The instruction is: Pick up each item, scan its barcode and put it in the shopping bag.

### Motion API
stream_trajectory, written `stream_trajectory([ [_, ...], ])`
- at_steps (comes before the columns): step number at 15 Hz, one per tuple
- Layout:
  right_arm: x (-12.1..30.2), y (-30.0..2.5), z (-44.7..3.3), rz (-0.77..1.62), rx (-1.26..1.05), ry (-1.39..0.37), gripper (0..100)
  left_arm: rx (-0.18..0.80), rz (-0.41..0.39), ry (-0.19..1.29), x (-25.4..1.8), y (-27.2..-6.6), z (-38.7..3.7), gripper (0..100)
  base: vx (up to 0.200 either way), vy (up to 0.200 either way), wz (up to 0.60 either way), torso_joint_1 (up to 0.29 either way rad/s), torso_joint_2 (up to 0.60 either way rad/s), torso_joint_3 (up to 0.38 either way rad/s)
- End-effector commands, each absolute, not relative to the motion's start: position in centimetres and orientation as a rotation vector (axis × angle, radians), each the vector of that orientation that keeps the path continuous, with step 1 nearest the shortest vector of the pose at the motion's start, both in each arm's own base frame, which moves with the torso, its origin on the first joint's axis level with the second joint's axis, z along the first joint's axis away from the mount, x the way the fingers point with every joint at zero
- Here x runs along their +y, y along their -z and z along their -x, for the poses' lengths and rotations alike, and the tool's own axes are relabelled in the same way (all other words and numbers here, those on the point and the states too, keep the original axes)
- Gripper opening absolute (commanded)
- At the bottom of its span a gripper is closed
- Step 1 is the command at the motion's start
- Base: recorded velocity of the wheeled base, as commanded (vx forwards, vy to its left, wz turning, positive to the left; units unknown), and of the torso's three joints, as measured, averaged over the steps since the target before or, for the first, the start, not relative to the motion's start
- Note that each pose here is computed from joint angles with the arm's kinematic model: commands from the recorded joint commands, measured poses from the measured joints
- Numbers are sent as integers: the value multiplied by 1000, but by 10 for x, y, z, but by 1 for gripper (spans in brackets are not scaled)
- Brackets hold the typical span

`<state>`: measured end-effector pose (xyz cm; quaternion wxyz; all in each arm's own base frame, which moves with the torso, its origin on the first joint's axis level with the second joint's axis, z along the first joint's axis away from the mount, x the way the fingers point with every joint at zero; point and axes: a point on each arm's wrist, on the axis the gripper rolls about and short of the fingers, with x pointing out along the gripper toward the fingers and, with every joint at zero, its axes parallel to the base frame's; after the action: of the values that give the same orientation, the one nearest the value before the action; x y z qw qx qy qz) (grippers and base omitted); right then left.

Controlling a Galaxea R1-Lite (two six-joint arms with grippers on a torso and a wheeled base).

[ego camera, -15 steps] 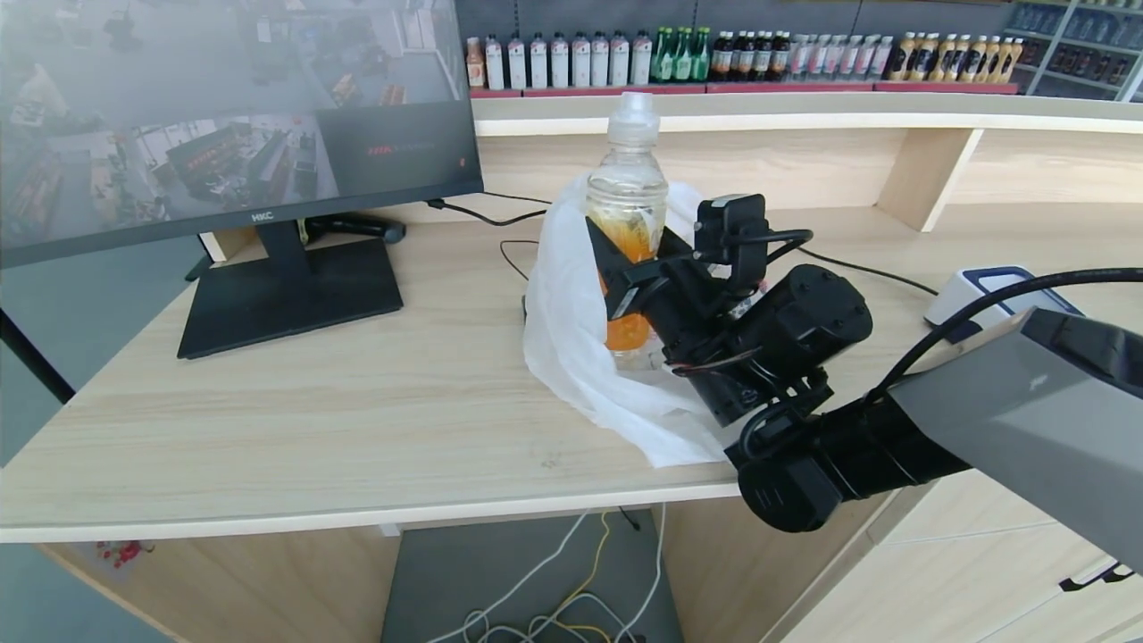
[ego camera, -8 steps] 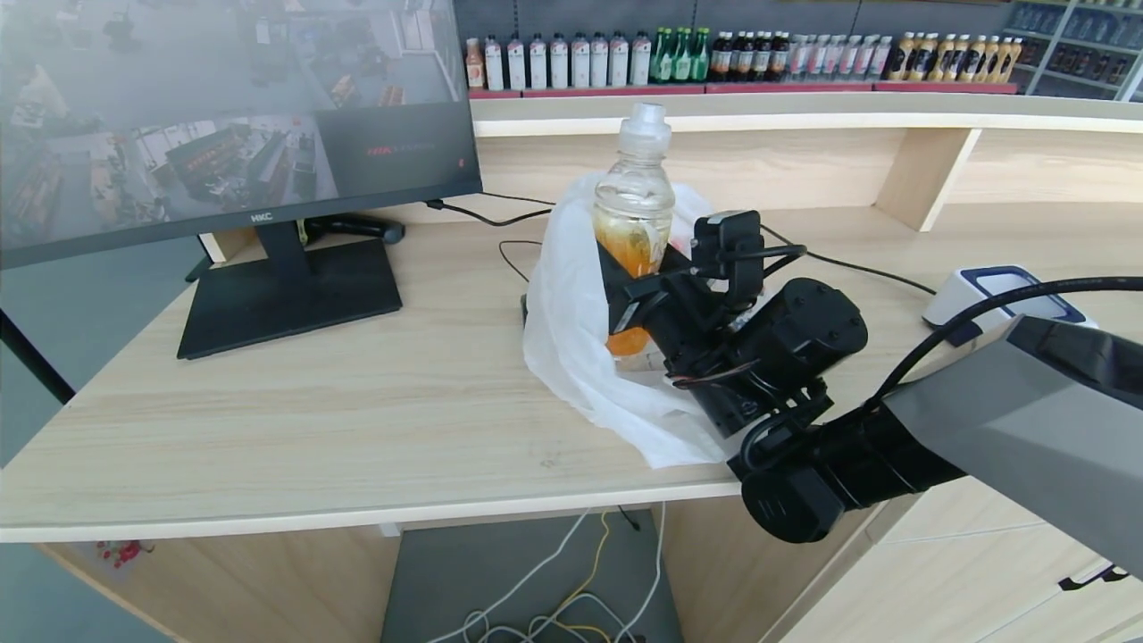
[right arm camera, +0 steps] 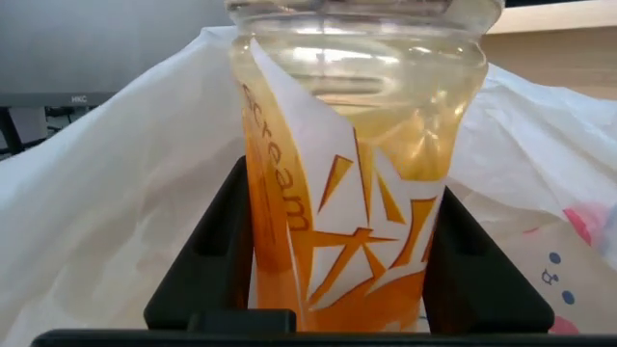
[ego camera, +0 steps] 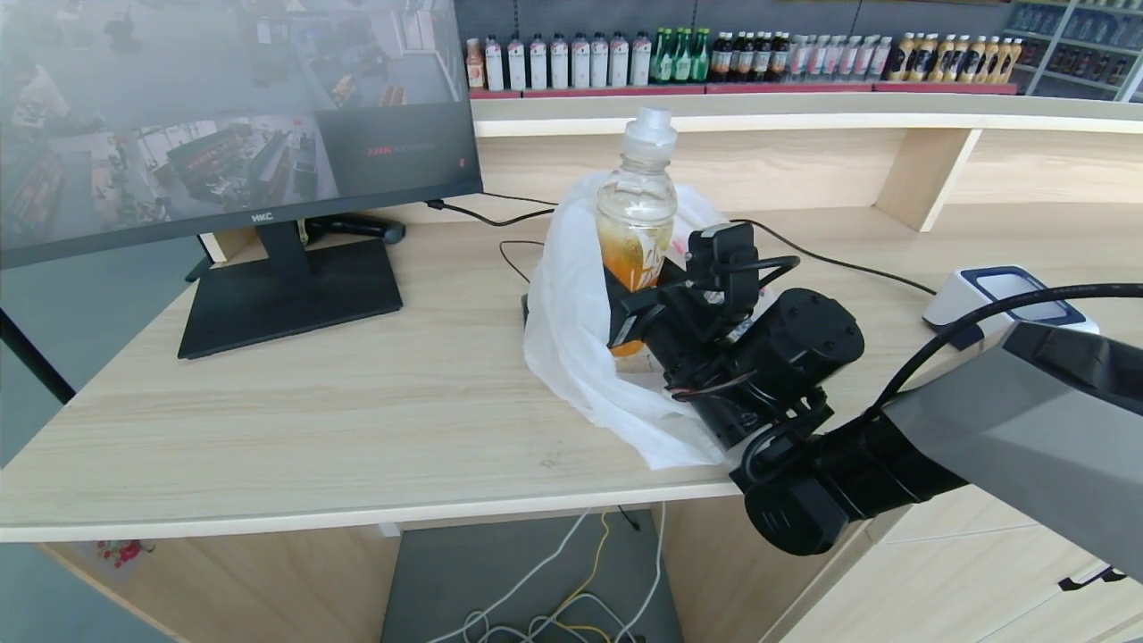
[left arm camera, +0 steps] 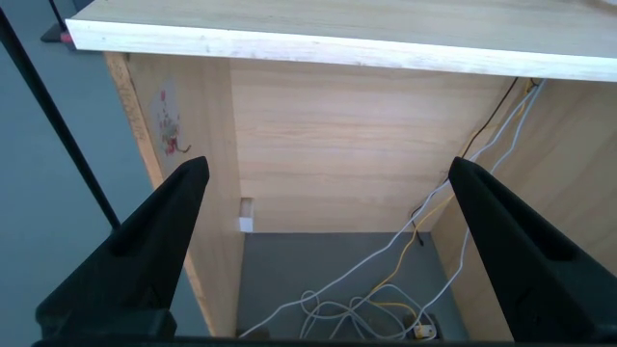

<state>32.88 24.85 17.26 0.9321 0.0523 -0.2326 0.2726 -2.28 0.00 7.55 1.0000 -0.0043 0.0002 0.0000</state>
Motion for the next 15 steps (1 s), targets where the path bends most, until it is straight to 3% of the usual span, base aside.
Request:
stream_trajectory([
  [1,248,-169,-327,-102,-462,-560,0,0,9,0,0,-75,23,100,0,0,0,0,0,0],
  [10,246,-170,-327,-98,-463,-556,0,0,8,0,0,-75,23,100,0,0,0,0,0,0],
  [11,246,-170,-326,-95,-460,-556,100,0,9,0,0,-75,23,100,0,0,0,0,0,0],
  [15,245,-172,-326,-100,-465,-550,100,0,8,2,0,-75,23,100,0,0,0,0,0,0],
])
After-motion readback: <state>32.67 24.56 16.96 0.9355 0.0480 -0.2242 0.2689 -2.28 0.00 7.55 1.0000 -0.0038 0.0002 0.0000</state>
